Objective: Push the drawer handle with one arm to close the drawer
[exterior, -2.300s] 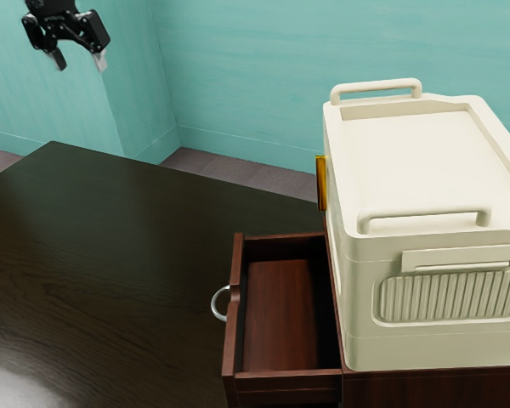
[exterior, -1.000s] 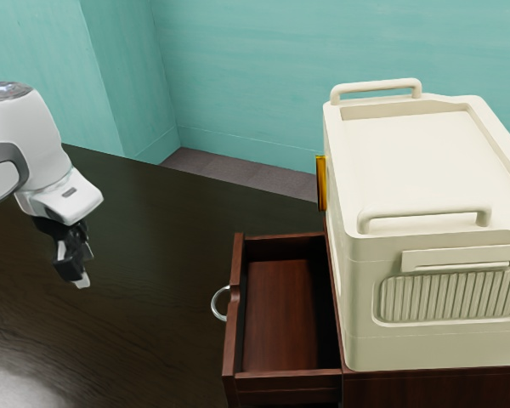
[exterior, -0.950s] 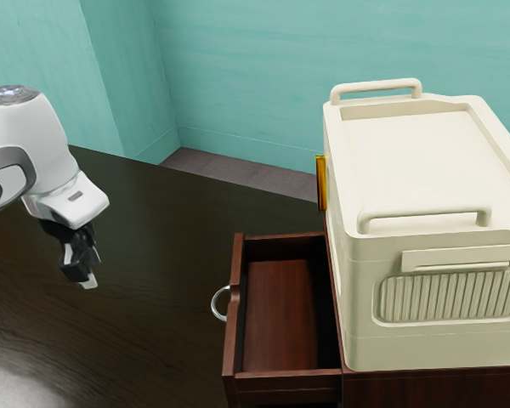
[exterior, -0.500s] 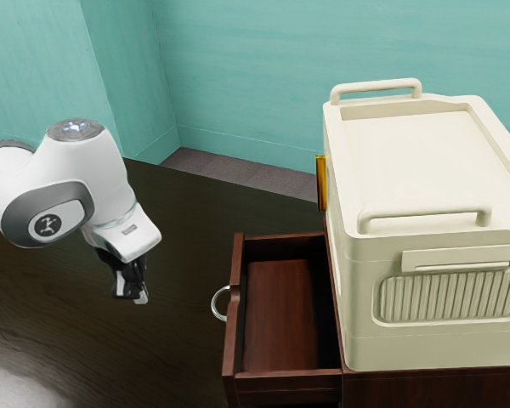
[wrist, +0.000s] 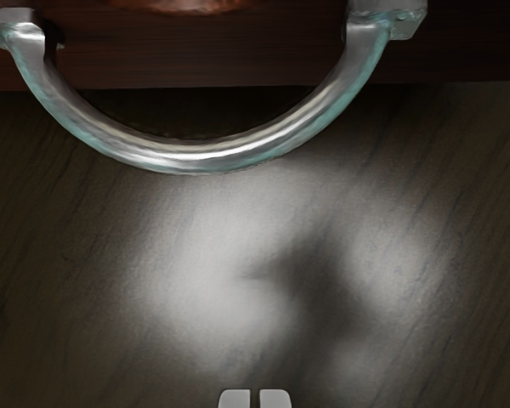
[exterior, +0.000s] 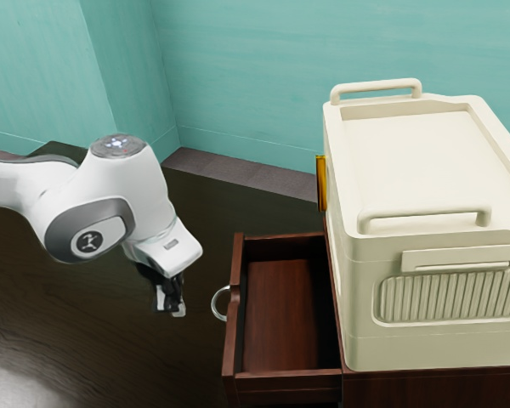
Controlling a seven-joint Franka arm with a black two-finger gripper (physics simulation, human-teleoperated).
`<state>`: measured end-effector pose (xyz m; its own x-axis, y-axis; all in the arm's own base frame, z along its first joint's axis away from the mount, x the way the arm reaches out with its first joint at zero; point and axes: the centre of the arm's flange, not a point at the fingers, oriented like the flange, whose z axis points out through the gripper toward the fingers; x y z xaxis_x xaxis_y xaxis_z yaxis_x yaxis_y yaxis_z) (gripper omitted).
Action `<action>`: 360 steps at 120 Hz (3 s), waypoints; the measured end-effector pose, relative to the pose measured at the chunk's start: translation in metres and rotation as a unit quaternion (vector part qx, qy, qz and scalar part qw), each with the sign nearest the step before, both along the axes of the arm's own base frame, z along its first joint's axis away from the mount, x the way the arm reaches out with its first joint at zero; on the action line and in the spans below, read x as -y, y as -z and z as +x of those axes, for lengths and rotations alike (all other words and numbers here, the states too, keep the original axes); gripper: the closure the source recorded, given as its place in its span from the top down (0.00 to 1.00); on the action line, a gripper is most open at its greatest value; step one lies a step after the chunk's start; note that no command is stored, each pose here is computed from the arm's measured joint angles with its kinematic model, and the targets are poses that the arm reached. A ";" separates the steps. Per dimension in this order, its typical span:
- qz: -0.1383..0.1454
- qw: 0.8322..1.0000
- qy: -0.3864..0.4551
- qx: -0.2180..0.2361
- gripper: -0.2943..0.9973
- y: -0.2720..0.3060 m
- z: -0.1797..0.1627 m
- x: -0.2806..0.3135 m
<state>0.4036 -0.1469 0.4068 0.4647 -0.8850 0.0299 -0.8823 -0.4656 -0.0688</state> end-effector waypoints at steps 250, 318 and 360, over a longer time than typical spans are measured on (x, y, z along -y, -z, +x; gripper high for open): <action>0.016 0.992 0.122 0.025 0.16 -0.002 0.080 0.174; 0.026 0.976 0.214 0.024 0.16 -0.006 0.096 0.179; 0.014 0.980 0.199 0.022 0.16 -0.030 0.051 0.194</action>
